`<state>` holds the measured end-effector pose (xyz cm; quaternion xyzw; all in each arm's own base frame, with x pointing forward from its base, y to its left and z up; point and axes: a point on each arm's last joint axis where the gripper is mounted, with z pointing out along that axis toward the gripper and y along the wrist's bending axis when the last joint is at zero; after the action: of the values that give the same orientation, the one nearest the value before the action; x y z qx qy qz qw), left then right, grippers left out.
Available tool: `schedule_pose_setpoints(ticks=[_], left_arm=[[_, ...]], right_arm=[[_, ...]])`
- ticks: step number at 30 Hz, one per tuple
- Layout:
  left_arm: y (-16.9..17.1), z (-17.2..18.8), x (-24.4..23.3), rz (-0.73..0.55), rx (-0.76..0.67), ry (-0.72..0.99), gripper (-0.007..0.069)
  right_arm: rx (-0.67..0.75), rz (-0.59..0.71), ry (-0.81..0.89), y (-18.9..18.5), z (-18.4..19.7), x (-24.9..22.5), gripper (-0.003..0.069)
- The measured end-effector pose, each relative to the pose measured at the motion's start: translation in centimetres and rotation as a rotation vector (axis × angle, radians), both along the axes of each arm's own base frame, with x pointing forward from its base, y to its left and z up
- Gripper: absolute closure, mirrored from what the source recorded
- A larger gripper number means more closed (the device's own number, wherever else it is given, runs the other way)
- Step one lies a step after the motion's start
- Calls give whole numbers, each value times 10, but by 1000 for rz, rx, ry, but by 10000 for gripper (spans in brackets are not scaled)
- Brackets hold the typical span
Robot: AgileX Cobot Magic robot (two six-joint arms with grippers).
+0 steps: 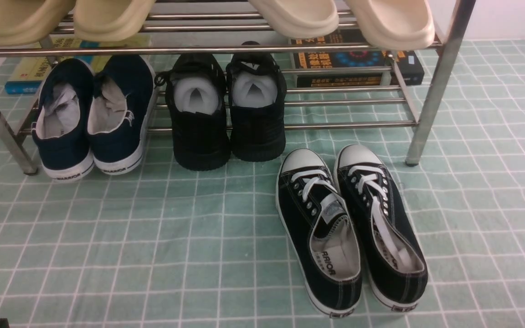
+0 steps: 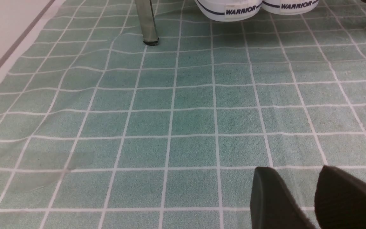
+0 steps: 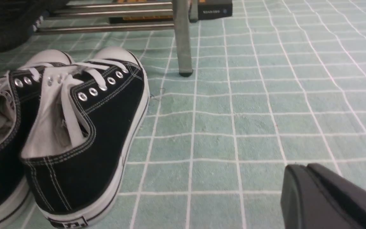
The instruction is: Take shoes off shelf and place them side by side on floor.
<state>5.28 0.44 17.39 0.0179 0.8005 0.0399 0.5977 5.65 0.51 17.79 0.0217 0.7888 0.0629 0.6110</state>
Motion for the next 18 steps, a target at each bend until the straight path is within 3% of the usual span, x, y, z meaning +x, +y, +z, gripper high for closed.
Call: schedule_pose_setpoints(ticks=[18], left_arm=[[0,0,0,0,0,0,384]], right_arm=[[-21,-49,59,-3,-4,-5,612]])
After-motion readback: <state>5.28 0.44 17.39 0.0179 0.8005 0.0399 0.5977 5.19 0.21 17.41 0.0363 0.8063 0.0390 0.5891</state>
